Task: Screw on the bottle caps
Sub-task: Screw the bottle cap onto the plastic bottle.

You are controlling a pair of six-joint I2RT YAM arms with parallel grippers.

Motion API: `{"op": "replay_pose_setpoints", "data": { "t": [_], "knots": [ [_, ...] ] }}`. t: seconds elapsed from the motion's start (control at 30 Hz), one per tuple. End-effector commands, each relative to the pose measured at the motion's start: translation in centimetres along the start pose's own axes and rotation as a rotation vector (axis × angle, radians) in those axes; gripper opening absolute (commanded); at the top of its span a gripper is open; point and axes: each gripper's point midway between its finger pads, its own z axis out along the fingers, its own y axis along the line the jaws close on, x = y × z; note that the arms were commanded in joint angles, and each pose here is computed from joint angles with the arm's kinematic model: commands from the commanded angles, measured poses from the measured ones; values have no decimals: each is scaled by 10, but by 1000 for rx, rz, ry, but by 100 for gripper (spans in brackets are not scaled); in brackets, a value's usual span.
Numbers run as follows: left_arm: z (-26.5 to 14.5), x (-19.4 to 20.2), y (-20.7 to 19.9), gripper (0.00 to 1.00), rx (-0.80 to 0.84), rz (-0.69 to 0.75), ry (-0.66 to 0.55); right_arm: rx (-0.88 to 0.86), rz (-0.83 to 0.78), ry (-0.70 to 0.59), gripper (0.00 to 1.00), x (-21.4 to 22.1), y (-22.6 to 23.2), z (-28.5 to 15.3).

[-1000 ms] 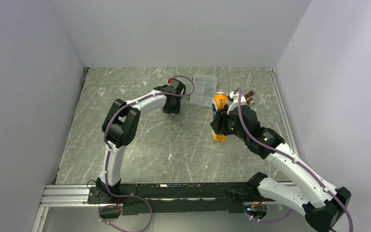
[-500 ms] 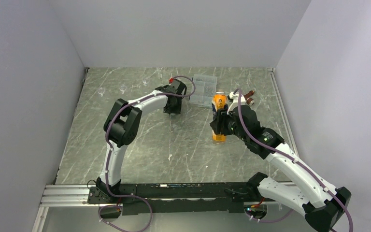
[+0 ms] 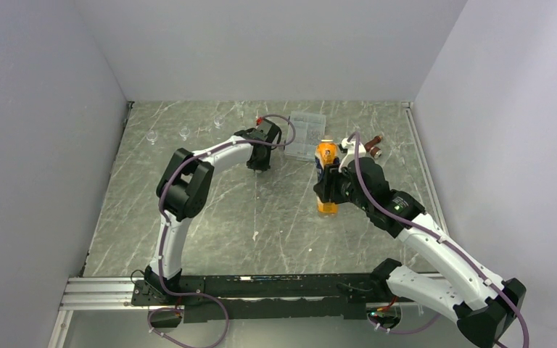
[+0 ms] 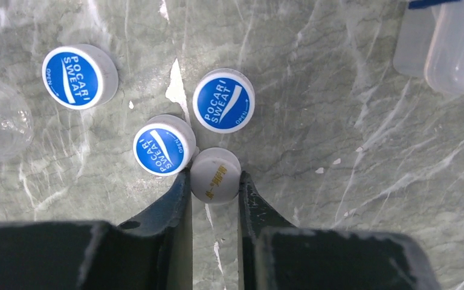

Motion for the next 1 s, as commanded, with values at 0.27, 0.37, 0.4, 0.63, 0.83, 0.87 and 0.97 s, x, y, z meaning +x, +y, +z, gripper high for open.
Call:
{"op": "replay_pose_setpoints", "data": {
  "t": [0.27,0.37,0.4,0.63,0.83,0.87,0.97],
  "knots": [
    [-145,-48,-15,2,368,31,-45,-184,-78,-33,47,-15,32,-9],
    [-201,-58,-10,1,526,33,-73,-296,-120,-23,47,-13,50,-14],
    [-225,-59,-12,1,623,39,-79,-368,-138,-9,47,-10,62,-18],
    [-346,-52,-12,2,994,146,-207,-735,-269,-37,48,-8,121,-66],
    [-422,-36,-22,4,1242,252,-304,-844,-386,-51,50,-8,150,-90],
    [-430,-34,-23,4,1266,266,-313,-835,-397,-52,49,-8,152,-89],
    [-448,-25,-24,5,1330,291,-309,-802,-411,-70,49,-13,152,-86]
  ]
}}
